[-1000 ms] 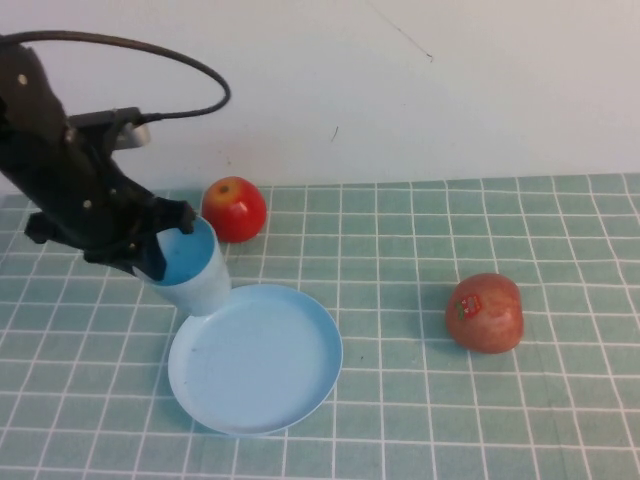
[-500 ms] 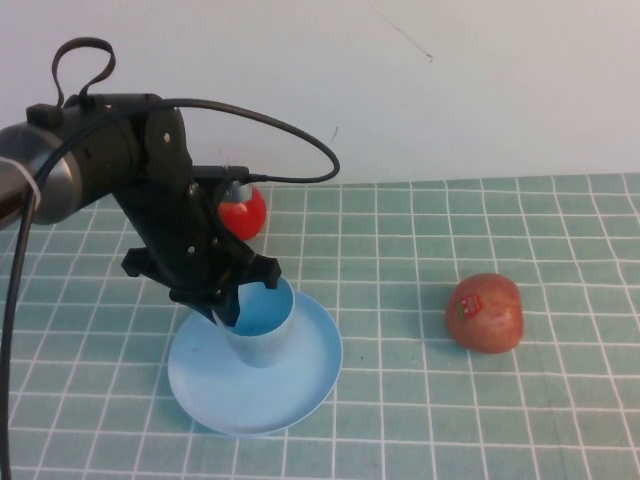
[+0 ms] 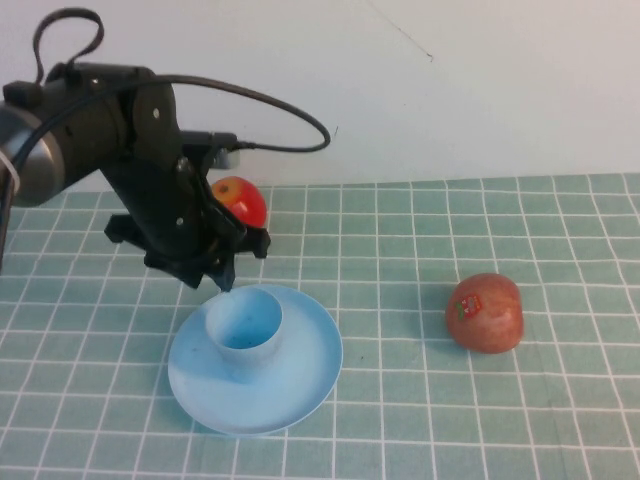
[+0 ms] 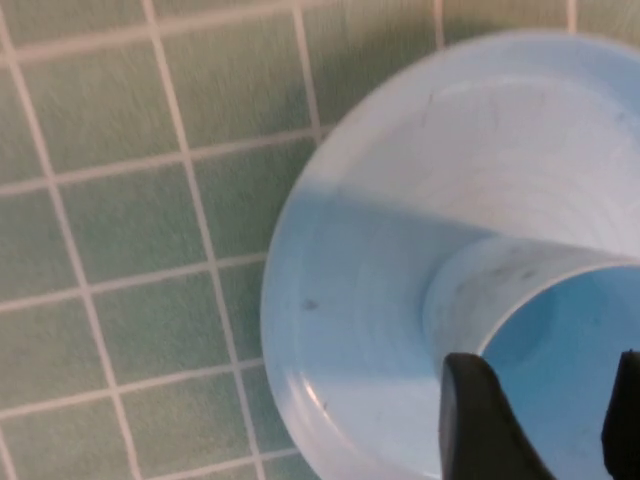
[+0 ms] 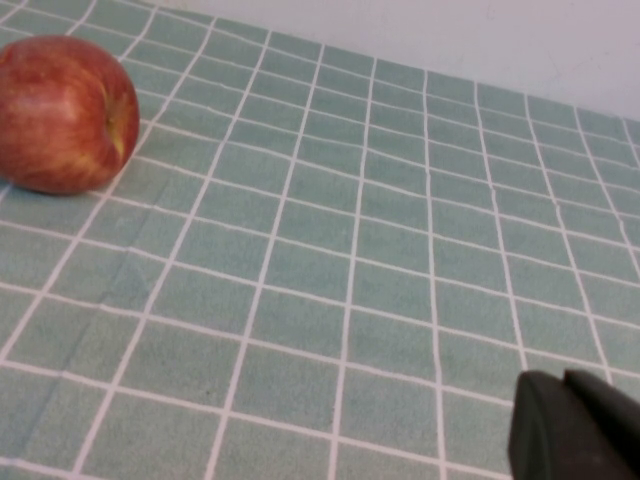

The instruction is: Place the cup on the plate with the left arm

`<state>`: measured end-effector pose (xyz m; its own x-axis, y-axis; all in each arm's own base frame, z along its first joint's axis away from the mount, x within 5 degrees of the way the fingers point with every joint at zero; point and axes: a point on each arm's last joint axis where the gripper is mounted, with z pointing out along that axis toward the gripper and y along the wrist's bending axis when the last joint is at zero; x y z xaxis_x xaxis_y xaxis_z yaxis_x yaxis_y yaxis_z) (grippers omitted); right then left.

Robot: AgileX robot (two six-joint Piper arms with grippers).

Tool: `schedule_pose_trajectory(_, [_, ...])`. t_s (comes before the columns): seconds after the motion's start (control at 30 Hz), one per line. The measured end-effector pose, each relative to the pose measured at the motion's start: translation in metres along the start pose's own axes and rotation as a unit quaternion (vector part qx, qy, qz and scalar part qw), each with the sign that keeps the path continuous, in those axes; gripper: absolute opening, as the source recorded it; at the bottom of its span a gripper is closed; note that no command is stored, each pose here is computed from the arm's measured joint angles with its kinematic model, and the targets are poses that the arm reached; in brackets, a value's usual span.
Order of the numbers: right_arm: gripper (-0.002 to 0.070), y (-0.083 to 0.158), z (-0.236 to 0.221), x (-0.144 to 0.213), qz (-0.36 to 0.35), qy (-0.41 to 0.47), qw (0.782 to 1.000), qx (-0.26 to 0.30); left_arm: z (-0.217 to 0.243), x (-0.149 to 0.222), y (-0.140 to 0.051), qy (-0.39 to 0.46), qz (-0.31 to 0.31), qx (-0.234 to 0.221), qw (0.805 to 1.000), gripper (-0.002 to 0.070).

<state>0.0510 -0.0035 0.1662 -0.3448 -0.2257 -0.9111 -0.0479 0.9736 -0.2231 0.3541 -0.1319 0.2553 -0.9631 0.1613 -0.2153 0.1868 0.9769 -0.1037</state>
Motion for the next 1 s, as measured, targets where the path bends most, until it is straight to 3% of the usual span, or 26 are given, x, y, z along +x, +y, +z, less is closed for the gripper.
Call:
schedule_pose_trajectory(0.2, [-0.0002,0.0,0.0,0.0,0.0,0.0,1.0,0.0,-0.078,-0.007,-0.003,-0.118,0.016,-0.002,0.993,0.0137])
schedule_pose_trajectory(0.37, [-0.0002,0.0,0.0,0.0,0.0,0.0,1.0,0.0,-0.141,0.012,-0.003,-0.198,0.038,0.005,0.979,0.0024])
schedule_pose_trajectory(0.63, [-0.0002,0.0,0.0,0.0,0.0,0.0,1.0,0.0,-0.205,0.068,0.002,-0.27,0.048,0.013,0.962,0.0003])
schedule_pose_trajectory(1.0, [-0.0002,0.0,0.0,0.0,0.0,0.0,1.0,0.0,-0.202,0.151,0.015,-0.35,0.034,0.042,0.935,0.0002])
